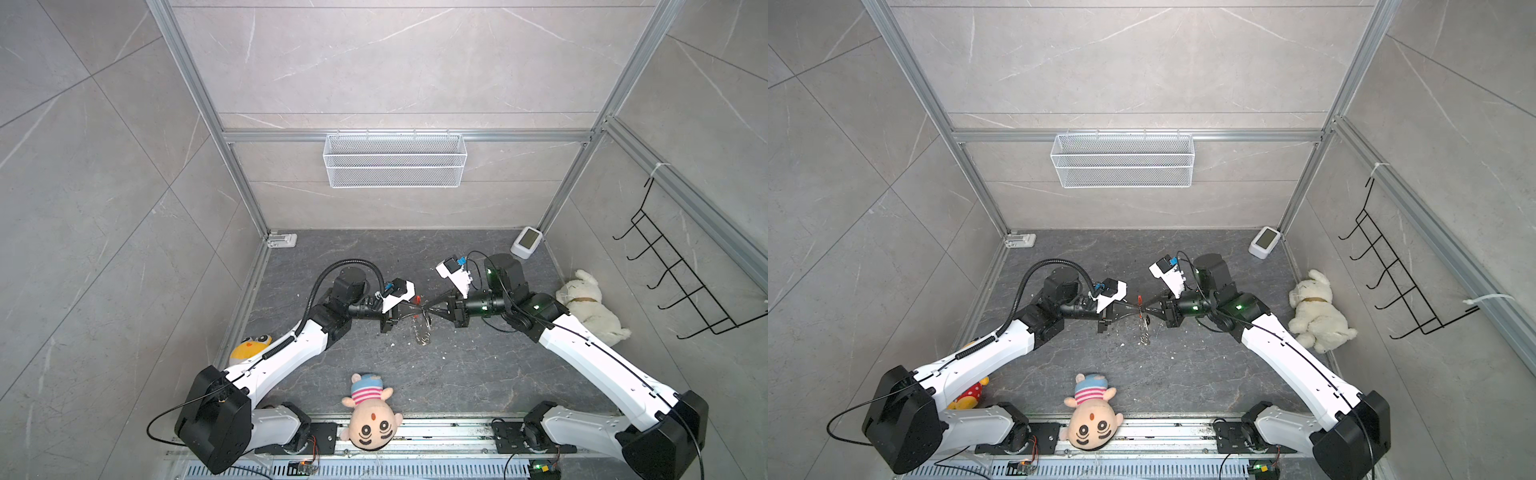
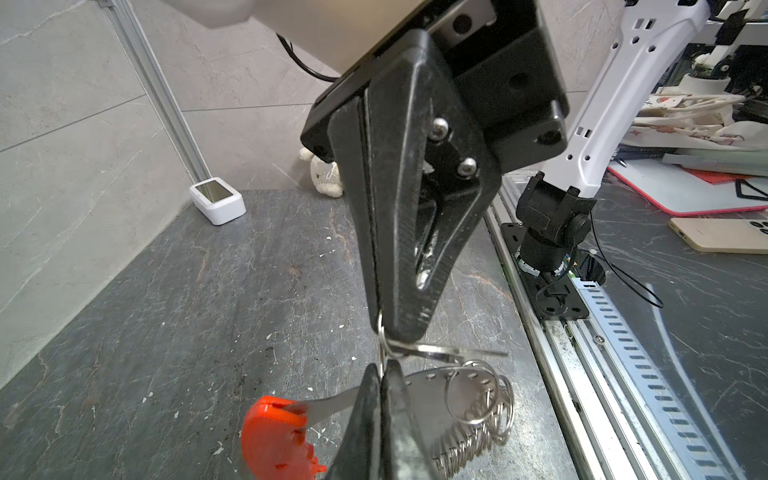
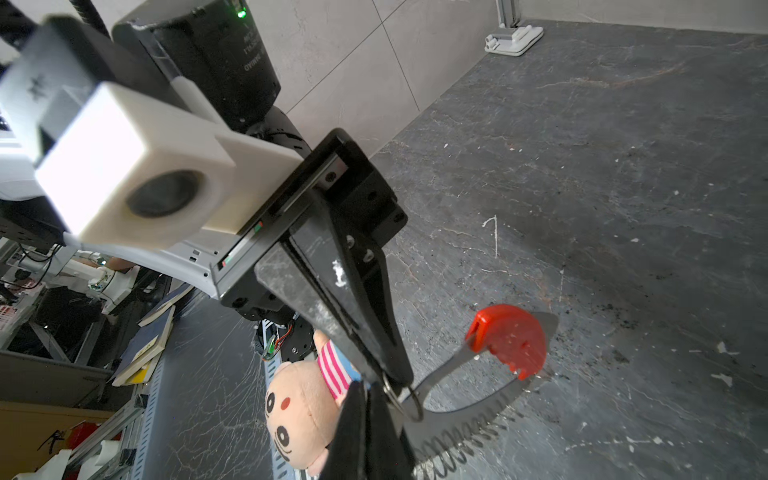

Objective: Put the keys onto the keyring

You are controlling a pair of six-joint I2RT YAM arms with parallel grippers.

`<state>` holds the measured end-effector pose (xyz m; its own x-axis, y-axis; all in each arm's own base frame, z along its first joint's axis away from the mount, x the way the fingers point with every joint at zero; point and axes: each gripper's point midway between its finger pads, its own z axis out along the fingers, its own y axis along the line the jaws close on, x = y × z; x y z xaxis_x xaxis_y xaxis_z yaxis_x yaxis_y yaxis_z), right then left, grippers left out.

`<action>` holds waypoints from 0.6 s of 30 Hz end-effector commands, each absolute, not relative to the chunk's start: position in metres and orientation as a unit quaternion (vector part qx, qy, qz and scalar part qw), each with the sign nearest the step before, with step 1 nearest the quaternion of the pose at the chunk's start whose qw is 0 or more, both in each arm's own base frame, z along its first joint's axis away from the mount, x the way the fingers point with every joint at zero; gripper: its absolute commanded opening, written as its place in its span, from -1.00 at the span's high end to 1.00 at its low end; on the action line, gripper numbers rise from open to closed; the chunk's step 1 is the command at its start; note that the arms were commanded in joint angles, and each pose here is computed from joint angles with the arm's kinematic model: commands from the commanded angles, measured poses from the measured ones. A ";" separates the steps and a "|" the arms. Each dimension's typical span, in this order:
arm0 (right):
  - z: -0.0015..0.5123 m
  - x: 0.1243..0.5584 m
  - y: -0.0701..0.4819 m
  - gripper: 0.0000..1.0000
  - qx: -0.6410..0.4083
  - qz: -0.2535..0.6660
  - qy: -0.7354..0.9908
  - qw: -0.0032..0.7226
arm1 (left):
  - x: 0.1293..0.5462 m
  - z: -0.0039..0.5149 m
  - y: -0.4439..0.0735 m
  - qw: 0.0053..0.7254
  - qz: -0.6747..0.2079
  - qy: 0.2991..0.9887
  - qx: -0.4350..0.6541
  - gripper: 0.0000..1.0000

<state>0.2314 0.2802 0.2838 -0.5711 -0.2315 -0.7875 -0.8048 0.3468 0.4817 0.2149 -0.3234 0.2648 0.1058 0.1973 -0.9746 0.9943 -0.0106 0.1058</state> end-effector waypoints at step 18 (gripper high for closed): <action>0.265 0.249 0.267 1.00 -0.308 0.377 0.809 0.330 | 0.211 0.295 -0.327 0.502 -0.430 0.478 0.578 1.00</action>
<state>0.2409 0.2757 0.2713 -0.5871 -0.2504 -0.7698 -0.7726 0.4573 0.4405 0.2192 -0.3234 0.2596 0.0872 0.2115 -0.9735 0.9959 0.0056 0.0904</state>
